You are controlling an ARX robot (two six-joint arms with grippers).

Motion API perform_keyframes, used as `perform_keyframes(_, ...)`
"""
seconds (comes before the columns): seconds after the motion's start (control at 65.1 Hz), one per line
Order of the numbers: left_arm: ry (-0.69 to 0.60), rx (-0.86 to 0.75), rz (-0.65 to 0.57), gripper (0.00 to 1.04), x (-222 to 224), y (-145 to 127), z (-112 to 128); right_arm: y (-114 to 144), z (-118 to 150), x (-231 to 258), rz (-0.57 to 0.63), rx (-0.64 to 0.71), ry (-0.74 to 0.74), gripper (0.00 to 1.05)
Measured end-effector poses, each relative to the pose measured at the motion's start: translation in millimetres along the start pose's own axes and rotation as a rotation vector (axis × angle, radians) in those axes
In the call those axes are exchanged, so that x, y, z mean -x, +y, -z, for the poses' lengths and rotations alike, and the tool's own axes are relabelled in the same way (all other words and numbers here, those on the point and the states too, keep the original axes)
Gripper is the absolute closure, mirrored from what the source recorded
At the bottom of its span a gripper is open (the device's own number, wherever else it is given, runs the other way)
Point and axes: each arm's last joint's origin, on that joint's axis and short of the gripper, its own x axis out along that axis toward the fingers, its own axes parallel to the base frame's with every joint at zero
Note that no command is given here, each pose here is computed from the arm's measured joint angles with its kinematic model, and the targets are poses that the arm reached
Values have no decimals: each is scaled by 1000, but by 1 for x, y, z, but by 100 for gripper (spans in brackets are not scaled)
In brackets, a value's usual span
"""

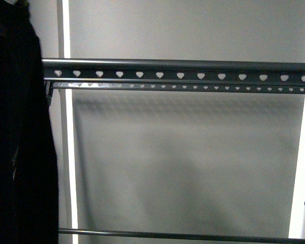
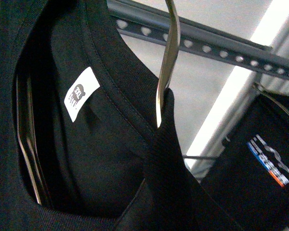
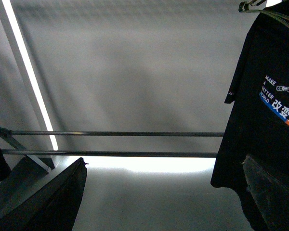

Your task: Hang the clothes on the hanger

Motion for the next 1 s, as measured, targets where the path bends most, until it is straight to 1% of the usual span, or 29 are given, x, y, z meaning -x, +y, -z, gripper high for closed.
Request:
perform_keyframes(0.046, 17, -16, 67, 101, -2, 1, 1, 0, 0, 0, 0, 0, 0, 7)
perform_keyframes(0.092, 47, -38, 177, 101, -7, 4, 0, 0, 0, 0, 0, 0, 0, 7)
perform_keyframes(0.108, 51, -43, 197, 101, -7, 4, 0, 0, 0, 0, 0, 0, 0, 7)
perform_keyframes(0.138, 62, -59, 287, 101, -11, 7, -2, 0, 0, 0, 0, 0, 0, 7)
perform_keyframes(0.154, 60, -61, 296, 101, -12, 8, -2, 0, 0, 0, 0, 0, 0, 7)
perform_keyframes(0.169, 63, -71, 359, 101, -14, 10, -3, 0, 0, 0, 0, 0, 0, 7)
perform_keyframes(0.2, 61, -81, 391, 101, -15, 12, -5, 0, 0, 0, 0, 0, 0, 7)
perform_keyframes(0.215, 65, -99, 454, 101, -17, 14, -6, 0, 0, 0, 0, 0, 0, 7)
perform_keyframes(0.231, 65, -107, 480, 101, -18, 15, -7, 0, 0, 0, 0, 0, 0, 7)
perform_keyframes(0.277, 50, -160, 628, 101, -23, 23, -10, 0, 0, 0, 0, 0, 0, 7)
perform_keyframes(0.292, 46, -175, 652, 101, -23, 25, -11, 0, 0, 0, 0, 0, 0, 7)
perform_keyframes(0.384, 12, -310, 918, 101, -38, 48, -11, 0, 0, 0, 0, 0, 0, 7)
perform_keyframes(0.415, 4, -329, 947, 101, -43, 54, -11, 0, 0, 0, 0, 0, 0, 7)
perform_keyframes(0.446, -1, -345, 1001, 101, -52, 64, -9, 0, 0, 0, 0, 0, 0, 7)
perform_keyframes(0.599, 2, -358, 1073, 101, -85, 93, -2, 0, 0, 0, 0, 0, 0, 7)
perform_keyframes(0.661, 2, -382, 1106, 101, -97, 101, -5, 0, 0, 0, 0, 0, 0, 7)
perform_keyframes(0.738, 53, -332, 1124, 101, -108, 105, -8, 0, 0, 0, 0, 0, 0, 7)
perform_keyframes(0.815, 53, -333, 1126, 101, -109, 105, -8, 0, 0, 0, 0, 0, 0, 7)
perform_keyframes(0.83, 47, -344, 1129, 101, -113, 105, -13, 0, 0, 0, 0, 0, 0, 7)
perform_keyframes(0.999, 57, -329, 1132, 101, -116, 106, -10, 0, 0, 0, 0, 0, 0, 7)
